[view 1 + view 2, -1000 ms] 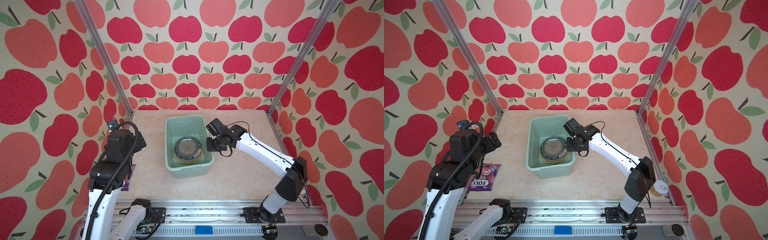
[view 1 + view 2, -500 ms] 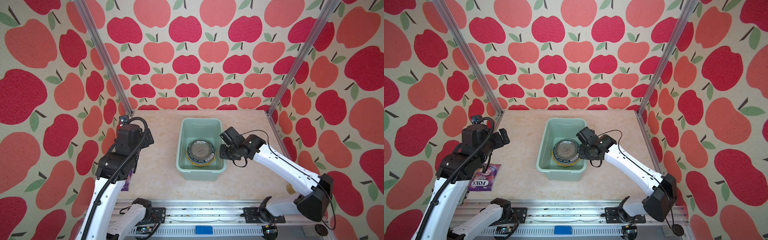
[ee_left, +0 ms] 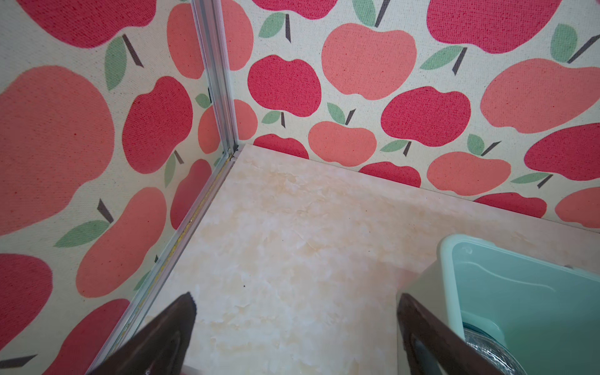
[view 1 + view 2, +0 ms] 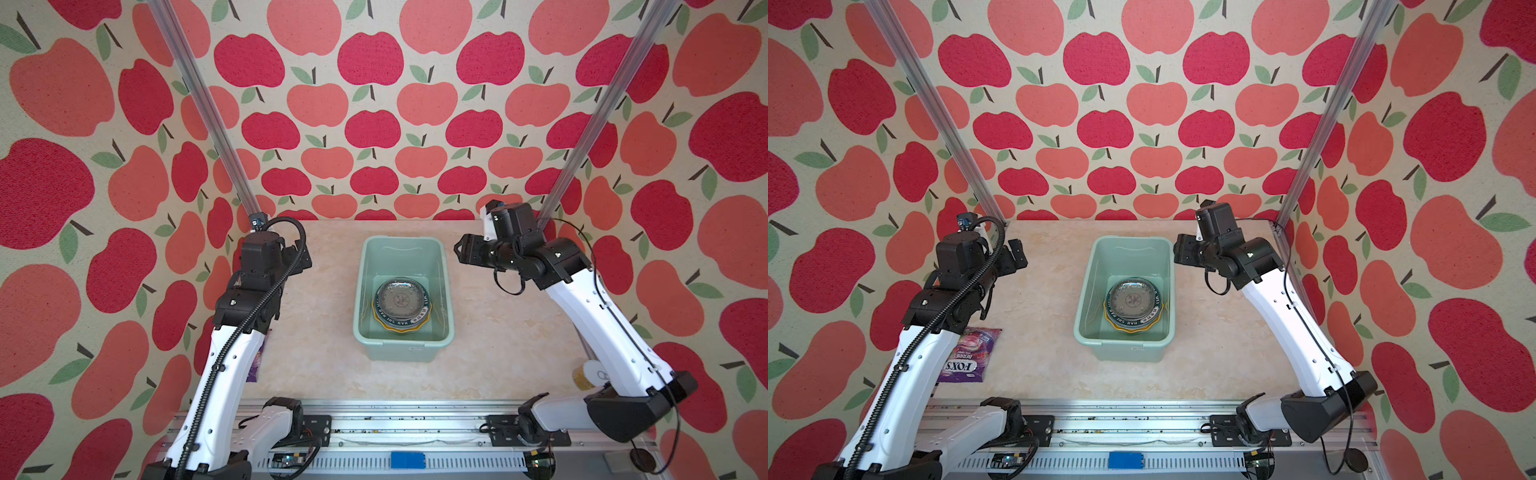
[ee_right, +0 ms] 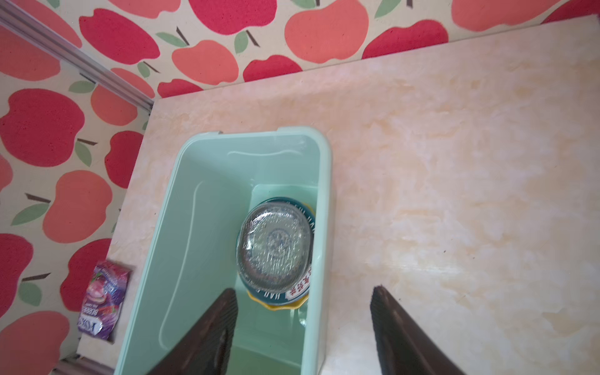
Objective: Place the plates into the plastic bin on the countertop
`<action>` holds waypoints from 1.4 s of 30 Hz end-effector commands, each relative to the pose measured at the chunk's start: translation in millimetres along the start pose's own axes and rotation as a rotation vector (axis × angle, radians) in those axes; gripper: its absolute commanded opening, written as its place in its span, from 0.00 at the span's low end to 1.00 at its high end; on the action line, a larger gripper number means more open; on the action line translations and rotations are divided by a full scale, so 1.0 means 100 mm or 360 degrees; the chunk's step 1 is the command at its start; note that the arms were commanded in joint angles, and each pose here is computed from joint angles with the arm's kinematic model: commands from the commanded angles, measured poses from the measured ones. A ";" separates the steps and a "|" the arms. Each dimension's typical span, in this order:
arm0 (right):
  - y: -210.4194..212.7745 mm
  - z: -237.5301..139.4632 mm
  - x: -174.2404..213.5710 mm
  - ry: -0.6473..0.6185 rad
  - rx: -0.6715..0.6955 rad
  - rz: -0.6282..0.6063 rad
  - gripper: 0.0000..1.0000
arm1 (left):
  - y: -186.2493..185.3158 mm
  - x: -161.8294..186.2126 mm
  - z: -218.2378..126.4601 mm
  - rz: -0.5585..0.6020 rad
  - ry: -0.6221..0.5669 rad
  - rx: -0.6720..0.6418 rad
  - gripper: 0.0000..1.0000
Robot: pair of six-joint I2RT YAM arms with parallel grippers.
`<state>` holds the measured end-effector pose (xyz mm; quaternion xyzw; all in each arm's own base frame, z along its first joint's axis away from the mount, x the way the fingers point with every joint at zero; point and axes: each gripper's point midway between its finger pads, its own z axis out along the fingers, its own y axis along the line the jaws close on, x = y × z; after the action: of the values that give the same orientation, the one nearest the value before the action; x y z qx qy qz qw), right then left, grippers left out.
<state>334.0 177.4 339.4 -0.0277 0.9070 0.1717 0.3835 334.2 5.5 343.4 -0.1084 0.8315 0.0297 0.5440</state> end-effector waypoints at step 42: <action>-2.34 1.53 1.17 -0.0671 0.0519 -0.0460 0.99 | 0.56 2.08 1.68 0.0119 -0.0118 -0.0071 0.99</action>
<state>398.6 18.0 86.3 -0.0599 0.8178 -0.0328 0.5715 386.4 51.5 64.9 -0.0820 0.8355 0.0556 0.5405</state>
